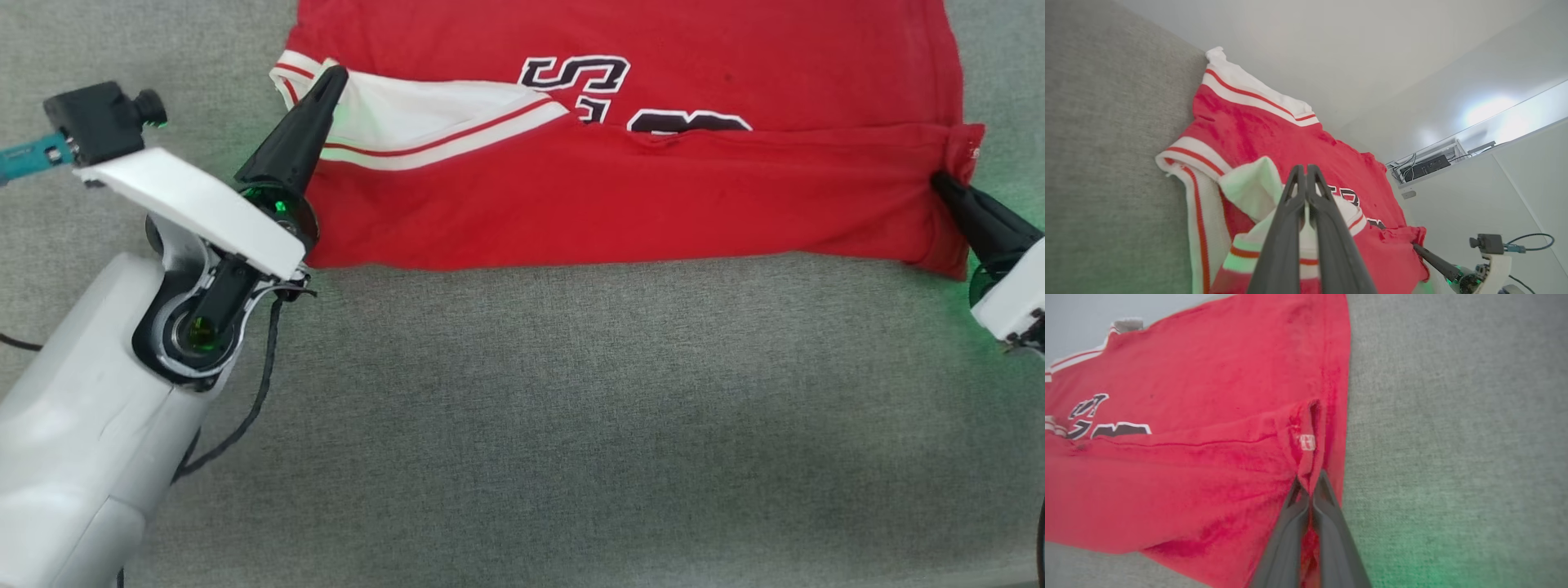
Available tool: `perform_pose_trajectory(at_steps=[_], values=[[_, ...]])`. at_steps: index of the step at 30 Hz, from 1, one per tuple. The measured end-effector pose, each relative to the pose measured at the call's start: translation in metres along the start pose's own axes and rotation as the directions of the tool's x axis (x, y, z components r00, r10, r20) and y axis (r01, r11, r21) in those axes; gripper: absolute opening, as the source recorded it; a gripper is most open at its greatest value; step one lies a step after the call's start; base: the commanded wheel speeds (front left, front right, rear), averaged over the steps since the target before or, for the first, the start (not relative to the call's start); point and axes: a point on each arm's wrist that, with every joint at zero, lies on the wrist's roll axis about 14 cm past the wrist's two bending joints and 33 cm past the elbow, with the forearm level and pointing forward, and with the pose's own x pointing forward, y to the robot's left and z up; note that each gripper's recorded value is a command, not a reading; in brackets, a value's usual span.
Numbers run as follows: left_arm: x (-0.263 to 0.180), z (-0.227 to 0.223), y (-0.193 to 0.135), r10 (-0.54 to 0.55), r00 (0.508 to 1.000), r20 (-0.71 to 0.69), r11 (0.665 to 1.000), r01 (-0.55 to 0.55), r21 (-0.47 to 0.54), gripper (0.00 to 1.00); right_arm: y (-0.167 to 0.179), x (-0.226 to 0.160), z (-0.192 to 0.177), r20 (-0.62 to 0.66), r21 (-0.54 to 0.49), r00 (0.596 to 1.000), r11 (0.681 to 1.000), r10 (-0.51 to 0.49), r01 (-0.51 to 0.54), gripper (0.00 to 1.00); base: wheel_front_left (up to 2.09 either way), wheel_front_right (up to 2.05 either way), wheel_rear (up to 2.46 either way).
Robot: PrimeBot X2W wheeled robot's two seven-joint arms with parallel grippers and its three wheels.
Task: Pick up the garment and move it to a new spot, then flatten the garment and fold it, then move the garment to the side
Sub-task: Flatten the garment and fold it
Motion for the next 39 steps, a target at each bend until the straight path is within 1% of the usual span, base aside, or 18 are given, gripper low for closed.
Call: perform_pose_trajectory(at_steps=[2,4,5,6,7,8,9,10,11,13,18,21,24,26,28,31,35,39], values=[[0.002,-0.004,0.006,0.01,1.0,-0.027,0.998,-0.009,0.062,0.0,-0.001,0.004,-0.004,-0.008,-0.007,1.0,1.0,-0.004,0.004,0.0,0.0,0.0,0.0],[0.004,-0.007,0.008,0.011,0.999,-0.038,0.998,-0.008,0.07,0.0,-0.001,0.007,-0.003,-0.006,-0.037,1.0,0.999,-0.006,0.006,0.02,0.0,0.0,0.0],[0.004,-0.007,0.009,0.015,0.999,-0.044,0.996,-0.011,0.088,0.0,-0.001,0.007,-0.003,-0.003,-0.045,1.0,0.999,-0.006,0.006,0.18,0.0,0.0,0.0],[0.004,-0.008,0.009,0.016,0.999,-0.052,0.994,-0.01,0.107,0.0,-0.001,0.007,-0.003,0.0,-0.048,1.0,0.999,-0.006,0.006,0.4,0.0,0.0,0.0],[0.004,-0.006,0.008,0.013,0.999,-0.052,0.993,-0.007,0.119,0.08,0.0,0.008,-0.003,0.005,-0.055,1.0,0.998,-0.004,0.005,0.86,0.0,0.0,0.0],[0.002,-0.005,0.008,0.015,0.998,-0.054,0.99,-0.007,0.139,0.33,0.001,0.007,-0.002,0.011,-0.063,1.0,0.998,-0.004,0.004,1.0,0.0,0.0,0.0],[0.0,-0.004,0.007,0.016,0.998,-0.062,0.985,-0.005,0.175,0.73,0.002,0.006,-0.001,0.017,-0.076,1.0,0.997,-0.002,0.003,1.0,0.0,0.0,0.0],[-0.003,-0.002,0.006,0.016,0.998,-0.068,0.978,-0.001,0.209,1.0,0.003,0.004,0.001,0.028,-0.085,1.0,0.996,0.001,0.002,1.0,0.0,0.0,0.0],[-0.003,-0.002,0.006,0.016,0.998,-0.068,0.978,-0.001,0.209,1.0,0.003,0.004,0.001,0.028,-0.085,1.0,0.996,0.001,0.002,1.0,0.0,0.0,0.0],[-0.007,0.005,-0.005,-0.008,0.997,-0.076,0.96,0.029,0.279,1.0,0.006,0.0,0.007,0.057,-0.099,0.998,0.995,0.007,-0.001,1.0,0.0,0.0,0.0],[-0.024,0.024,-0.027,-0.019,0.989,-0.146,0.876,0.087,0.474,1.0,0.014,-0.015,0.019,0.101,-0.121,0.994,0.993,0.027,-0.014,1.0,0.0,0.0,0.0],[-0.037,0.021,-0.034,0.028,0.969,-0.247,0.835,0.113,0.539,1.0,0.019,-0.022,0.025,0.123,-0.128,0.992,0.992,0.04,-0.024,1.0,0.0,0.0,0.0],[-0.058,0.004,-0.025,0.143,0.91,-0.389,0.795,0.129,0.593,1.0,0.025,-0.026,0.03,0.138,-0.134,0.989,0.99,0.058,-0.04,1.0,0.0,0.0,0.0],[-0.067,-0.003,-0.023,0.194,0.875,-0.443,0.796,0.124,0.593,1.0,0.029,-0.027,0.032,0.144,-0.138,0.987,0.989,0.07,-0.05,1.0,0.0,0.0,0.0],[-0.075,-0.014,-0.018,0.239,0.831,-0.502,0.784,0.14,0.605,1.0,0.03,-0.028,0.032,0.143,-0.158,0.987,0.986,0.072,-0.049,1.0,0.0,0.0,0.0],[-0.077,-0.019,-0.005,0.303,0.795,-0.526,0.776,0.115,0.62,1.0,0.033,-0.03,0.031,0.147,-0.167,0.986,0.985,0.078,-0.053,1.0,0.0,0.0,0.0],[-0.073,-0.03,0.017,0.361,0.747,-0.558,0.794,0.067,0.604,1.0,0.033,-0.032,0.026,0.14,-0.165,0.987,0.985,0.078,-0.054,1.0,0.0,0.0,0.0],[-0.068,-0.044,0.037,0.387,0.701,-0.599,0.824,0.028,0.565,1.0,0.025,-0.034,0.023,0.142,-0.147,0.988,0.989,0.055,-0.034,1.0,0.0,0.0,0.0]])
